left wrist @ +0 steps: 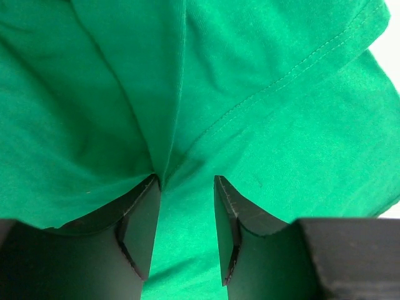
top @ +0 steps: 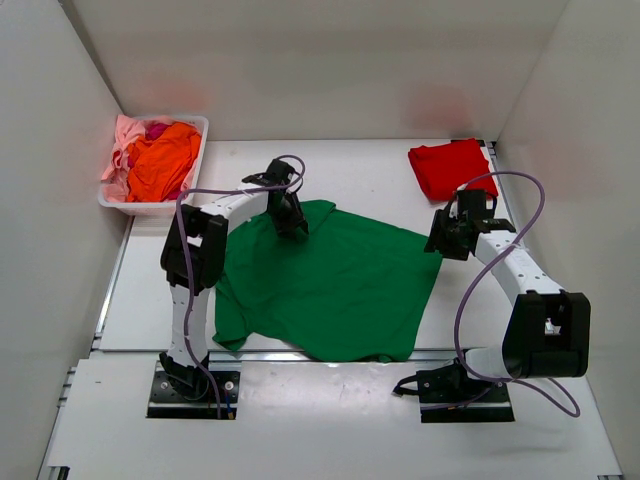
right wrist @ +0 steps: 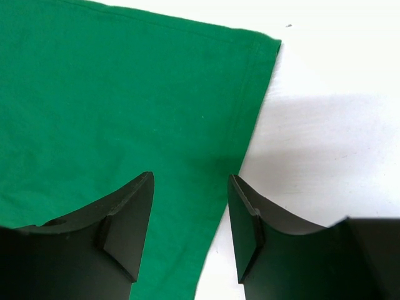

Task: Fold and stack the t-shirts
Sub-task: Flatten out the tshirt

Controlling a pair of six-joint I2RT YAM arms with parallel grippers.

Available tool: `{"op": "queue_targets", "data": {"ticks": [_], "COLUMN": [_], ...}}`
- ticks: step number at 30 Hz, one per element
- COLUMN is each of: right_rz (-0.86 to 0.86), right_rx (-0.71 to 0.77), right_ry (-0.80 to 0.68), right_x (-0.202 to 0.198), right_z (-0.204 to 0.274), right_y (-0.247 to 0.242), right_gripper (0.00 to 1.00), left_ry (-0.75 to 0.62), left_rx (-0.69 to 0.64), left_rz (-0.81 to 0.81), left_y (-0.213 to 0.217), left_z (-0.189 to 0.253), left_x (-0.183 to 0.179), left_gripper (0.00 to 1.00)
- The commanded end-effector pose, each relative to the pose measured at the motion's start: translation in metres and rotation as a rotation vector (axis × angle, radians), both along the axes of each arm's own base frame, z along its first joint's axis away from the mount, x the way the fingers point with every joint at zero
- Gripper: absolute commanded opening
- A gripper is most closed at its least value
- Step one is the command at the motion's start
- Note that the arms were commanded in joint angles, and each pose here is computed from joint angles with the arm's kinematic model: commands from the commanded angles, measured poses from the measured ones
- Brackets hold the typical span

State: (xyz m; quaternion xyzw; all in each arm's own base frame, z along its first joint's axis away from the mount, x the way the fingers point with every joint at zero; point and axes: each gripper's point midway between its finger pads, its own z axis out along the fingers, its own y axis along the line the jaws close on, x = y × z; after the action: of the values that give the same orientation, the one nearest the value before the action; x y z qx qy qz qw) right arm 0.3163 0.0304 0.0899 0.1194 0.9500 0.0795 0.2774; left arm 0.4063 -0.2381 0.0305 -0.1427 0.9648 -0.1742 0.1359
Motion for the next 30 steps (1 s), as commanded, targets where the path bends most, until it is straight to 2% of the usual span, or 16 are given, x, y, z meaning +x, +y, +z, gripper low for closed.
{"op": "queue_targets", "data": {"ticks": [1,8,9,10,11,12,17,24,27,28,29,30], "right_rz": [-0.015,-0.067,-0.067,-0.126,-0.150,-0.177,-0.291,-0.277,-0.266,-0.274,-0.274,-0.280], "right_rx": [0.004,-0.032,-0.034,-0.036,-0.052,-0.054,-0.142,-0.133,-0.140,-0.140,-0.143,-0.139], "right_ry": [-0.044,-0.070,-0.067,-0.061,-0.080,-0.097,-0.033,0.002,0.044,0.045,0.050,0.051], "right_x": [0.006,0.021,0.024,0.028,0.037,0.043,0.055,0.077,0.081,0.082,0.083,0.085], "right_z": [0.010,0.002,-0.001,-0.004,-0.002,0.000,-0.021,-0.043,-0.060,-0.062,-0.065,-0.067], "right_y": [-0.001,-0.013,-0.013,-0.027,-0.032,-0.036,-0.051,-0.051,-0.045,-0.047,-0.047,-0.047], "right_gripper": [0.48,0.52,0.54,0.55,0.55,0.55,0.63,0.70,0.68,0.64,0.56,0.53], "left_ry": [-0.034,0.005,-0.002,0.009,0.013,0.011,-0.030,-0.102,-0.098,-0.093,-0.092,-0.074], "left_rx": [-0.062,-0.075,-0.078,-0.091,-0.092,-0.096,-0.176,-0.274,-0.275,-0.275,-0.277,-0.277], "left_rz": [0.000,-0.011,-0.022,-0.031,-0.024,-0.030,-0.030,0.012,0.031,0.028,0.031,0.039], "left_y": [-0.016,-0.025,-0.028,-0.033,-0.030,-0.034,-0.039,-0.028,-0.016,-0.016,-0.012,-0.010], "left_z": [0.017,0.004,0.006,0.003,0.003,0.002,0.032,0.078,0.079,0.081,0.080,0.075], "left_x": [0.010,0.002,0.002,0.000,0.001,0.000,0.011,0.031,0.031,0.028,0.026,0.022], "left_gripper": [0.49,0.44,0.37,0.21,0.14,0.00,0.00,0.00,0.00,0.00,0.00,0.00]}}
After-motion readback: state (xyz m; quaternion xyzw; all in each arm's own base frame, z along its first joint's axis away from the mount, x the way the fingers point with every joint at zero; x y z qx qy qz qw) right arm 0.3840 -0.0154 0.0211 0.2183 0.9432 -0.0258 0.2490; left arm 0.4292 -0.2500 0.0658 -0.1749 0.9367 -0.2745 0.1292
